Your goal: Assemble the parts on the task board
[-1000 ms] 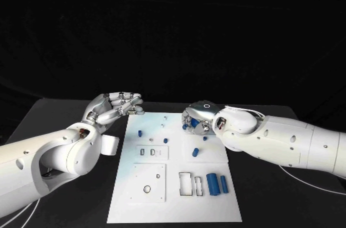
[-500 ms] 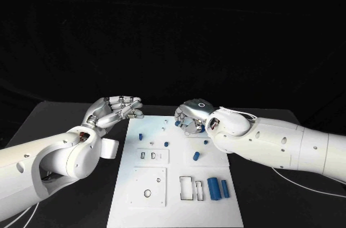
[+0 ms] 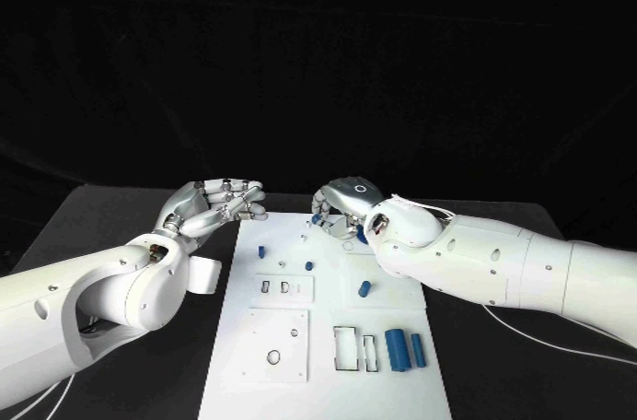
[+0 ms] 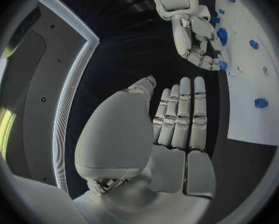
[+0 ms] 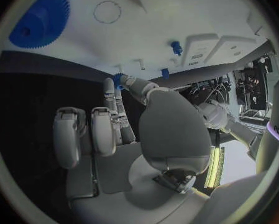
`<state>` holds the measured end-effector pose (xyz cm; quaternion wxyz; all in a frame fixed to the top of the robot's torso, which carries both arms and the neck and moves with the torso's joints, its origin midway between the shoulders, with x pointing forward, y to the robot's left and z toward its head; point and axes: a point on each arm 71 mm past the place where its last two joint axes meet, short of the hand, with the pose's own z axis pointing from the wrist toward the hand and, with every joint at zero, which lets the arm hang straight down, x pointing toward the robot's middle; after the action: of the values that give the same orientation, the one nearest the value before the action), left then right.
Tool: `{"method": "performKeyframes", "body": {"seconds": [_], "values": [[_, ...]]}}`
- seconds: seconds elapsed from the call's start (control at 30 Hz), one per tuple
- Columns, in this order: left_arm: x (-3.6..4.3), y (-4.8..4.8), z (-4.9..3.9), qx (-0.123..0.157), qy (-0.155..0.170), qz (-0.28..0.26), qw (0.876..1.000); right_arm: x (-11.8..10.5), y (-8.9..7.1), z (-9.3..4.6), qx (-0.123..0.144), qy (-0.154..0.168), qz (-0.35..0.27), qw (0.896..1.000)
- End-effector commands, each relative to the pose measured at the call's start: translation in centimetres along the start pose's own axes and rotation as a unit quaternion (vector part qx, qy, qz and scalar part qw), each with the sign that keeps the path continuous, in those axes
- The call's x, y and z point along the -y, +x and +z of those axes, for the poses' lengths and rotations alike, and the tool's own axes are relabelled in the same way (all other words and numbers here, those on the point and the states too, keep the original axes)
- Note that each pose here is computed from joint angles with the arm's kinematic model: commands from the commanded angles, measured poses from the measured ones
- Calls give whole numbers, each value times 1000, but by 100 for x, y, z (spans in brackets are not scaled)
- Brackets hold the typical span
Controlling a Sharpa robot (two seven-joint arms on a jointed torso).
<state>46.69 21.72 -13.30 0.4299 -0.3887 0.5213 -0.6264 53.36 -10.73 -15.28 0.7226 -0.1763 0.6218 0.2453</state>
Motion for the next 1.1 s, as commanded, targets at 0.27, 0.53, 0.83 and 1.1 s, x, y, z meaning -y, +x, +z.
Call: {"method": "performKeyframes", "body": {"seconds": [0.27, 0.53, 0.83, 1.1], "values": [[22, 37, 14, -11, 3, -7, 1000, -11, 20, 50, 9, 8, 11, 1000], [40, 41, 24, -12, 5, -7, 1000, -13, 56, 79, 0, 11, 12, 1000], [46, 42, 31, -12, 6, -6, 1000, -35, 98, 92, -12, 8, 15, 1000], [49, 48, 36, -13, 6, -6, 1000, -41, 128, 108, -18, 9, 16, 1000]]}}
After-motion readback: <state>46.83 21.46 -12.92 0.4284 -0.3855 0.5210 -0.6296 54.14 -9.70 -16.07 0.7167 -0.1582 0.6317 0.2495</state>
